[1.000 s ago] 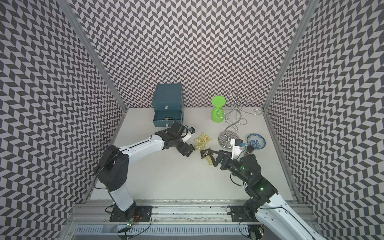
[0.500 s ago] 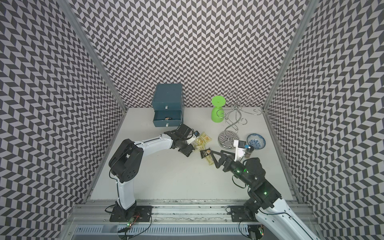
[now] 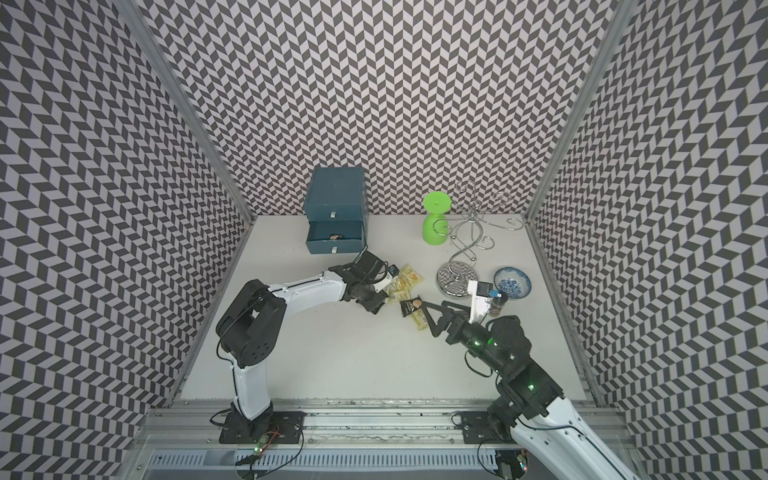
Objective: Place the cookies into the drawer by color
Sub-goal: Pick up the cookie at the center of the board, then place the cookie in the drawer.
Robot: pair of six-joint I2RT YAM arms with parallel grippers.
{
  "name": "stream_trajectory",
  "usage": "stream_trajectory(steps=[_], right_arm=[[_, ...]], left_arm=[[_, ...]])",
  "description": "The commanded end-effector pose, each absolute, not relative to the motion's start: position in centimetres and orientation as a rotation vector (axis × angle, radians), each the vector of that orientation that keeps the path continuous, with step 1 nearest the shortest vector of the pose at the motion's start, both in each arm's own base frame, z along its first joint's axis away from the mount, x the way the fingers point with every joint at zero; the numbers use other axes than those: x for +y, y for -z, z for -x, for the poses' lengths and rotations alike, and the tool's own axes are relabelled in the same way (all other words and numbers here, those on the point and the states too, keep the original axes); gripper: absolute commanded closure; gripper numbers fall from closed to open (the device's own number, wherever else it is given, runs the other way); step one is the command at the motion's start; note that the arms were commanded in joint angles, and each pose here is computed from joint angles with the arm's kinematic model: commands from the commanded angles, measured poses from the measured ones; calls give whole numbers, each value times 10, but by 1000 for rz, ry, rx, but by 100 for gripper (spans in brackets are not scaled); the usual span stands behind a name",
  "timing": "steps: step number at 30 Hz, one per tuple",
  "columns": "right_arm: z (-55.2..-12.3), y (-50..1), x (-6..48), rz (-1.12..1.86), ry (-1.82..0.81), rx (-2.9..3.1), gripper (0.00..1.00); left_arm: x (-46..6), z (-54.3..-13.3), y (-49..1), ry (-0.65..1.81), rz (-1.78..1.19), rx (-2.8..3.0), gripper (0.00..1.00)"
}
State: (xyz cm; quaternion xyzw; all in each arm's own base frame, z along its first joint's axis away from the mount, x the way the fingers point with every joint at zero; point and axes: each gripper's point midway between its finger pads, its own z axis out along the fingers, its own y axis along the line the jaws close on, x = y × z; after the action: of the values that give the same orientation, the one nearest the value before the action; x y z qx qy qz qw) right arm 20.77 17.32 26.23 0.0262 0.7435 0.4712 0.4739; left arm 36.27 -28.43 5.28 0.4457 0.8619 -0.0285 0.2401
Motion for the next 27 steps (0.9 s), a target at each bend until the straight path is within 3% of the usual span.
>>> stream_trajectory(steps=[1,9,17,27], right_arm=[[-209,-265,171,-71,-1148,1792,0],[-210,-264,172,-70,-1148,1797,1],[-210,-264,174,-67,-1154,1797,1],[-210,-267,173,-69,-1154,1792,0]], left_arm=[[-292,-364,-84,134,-1165,2302,65],[-291,-374,-140,185,-1060,2240,65],[-247,-433,-233,205,-724,2137,65],[-180,-497,-282,96,-345,2090,65]])
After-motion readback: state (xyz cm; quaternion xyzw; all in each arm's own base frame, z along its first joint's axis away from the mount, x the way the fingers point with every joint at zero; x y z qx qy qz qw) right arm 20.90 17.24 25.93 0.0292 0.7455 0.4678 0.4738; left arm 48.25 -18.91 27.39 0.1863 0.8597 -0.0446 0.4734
